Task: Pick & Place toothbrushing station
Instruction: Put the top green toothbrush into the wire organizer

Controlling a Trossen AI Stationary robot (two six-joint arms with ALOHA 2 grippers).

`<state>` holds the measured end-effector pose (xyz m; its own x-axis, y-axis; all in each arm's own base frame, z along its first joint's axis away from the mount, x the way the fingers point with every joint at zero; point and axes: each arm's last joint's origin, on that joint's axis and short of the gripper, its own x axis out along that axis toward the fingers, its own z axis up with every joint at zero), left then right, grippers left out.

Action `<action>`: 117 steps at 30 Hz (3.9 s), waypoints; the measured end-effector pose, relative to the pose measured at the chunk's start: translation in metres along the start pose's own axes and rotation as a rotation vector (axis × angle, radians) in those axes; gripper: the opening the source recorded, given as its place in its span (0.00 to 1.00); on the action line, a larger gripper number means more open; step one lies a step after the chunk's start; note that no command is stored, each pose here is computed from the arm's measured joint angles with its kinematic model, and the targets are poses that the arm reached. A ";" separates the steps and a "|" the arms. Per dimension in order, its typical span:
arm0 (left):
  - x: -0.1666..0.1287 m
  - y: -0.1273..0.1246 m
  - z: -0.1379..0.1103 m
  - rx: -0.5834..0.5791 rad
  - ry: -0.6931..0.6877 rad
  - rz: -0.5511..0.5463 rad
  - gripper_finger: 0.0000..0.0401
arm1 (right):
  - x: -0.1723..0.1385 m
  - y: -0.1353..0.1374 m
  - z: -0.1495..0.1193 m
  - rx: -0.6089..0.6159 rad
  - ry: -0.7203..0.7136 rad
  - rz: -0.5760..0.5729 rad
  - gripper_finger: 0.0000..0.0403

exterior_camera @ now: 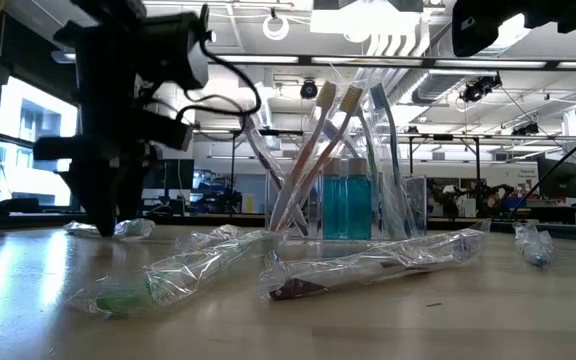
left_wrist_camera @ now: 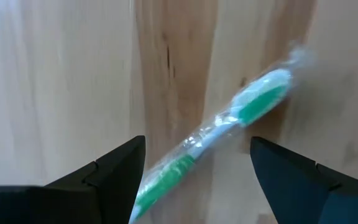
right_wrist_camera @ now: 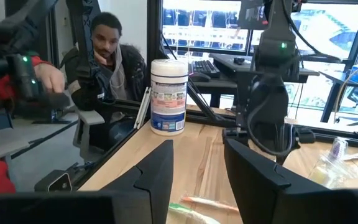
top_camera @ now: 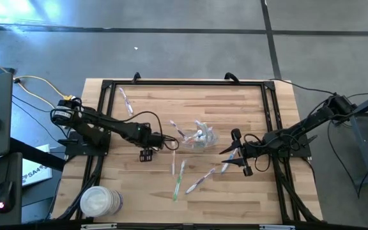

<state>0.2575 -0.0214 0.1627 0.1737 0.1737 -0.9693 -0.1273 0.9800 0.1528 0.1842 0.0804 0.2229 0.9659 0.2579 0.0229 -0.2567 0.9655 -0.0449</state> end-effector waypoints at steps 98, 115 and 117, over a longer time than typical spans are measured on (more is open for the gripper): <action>-0.018 0.006 0.058 -0.414 -1.610 -0.129 0.00 | 0.000 0.000 -0.002 0.048 0.023 -0.004 0.34; 0.021 0.009 0.056 -0.419 -1.483 -0.225 0.00 | 0.000 0.000 -0.004 0.046 0.037 -0.004 0.34; 0.025 0.010 0.050 -0.429 -1.463 -0.221 0.00 | 0.000 0.000 -0.004 0.046 0.037 -0.004 0.34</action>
<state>0.3097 -0.0028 0.1492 0.9687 0.2250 0.1048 -0.1887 0.9420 -0.2774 0.1844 0.0802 0.2193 0.9672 0.2535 -0.0144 -0.2535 0.9673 0.0014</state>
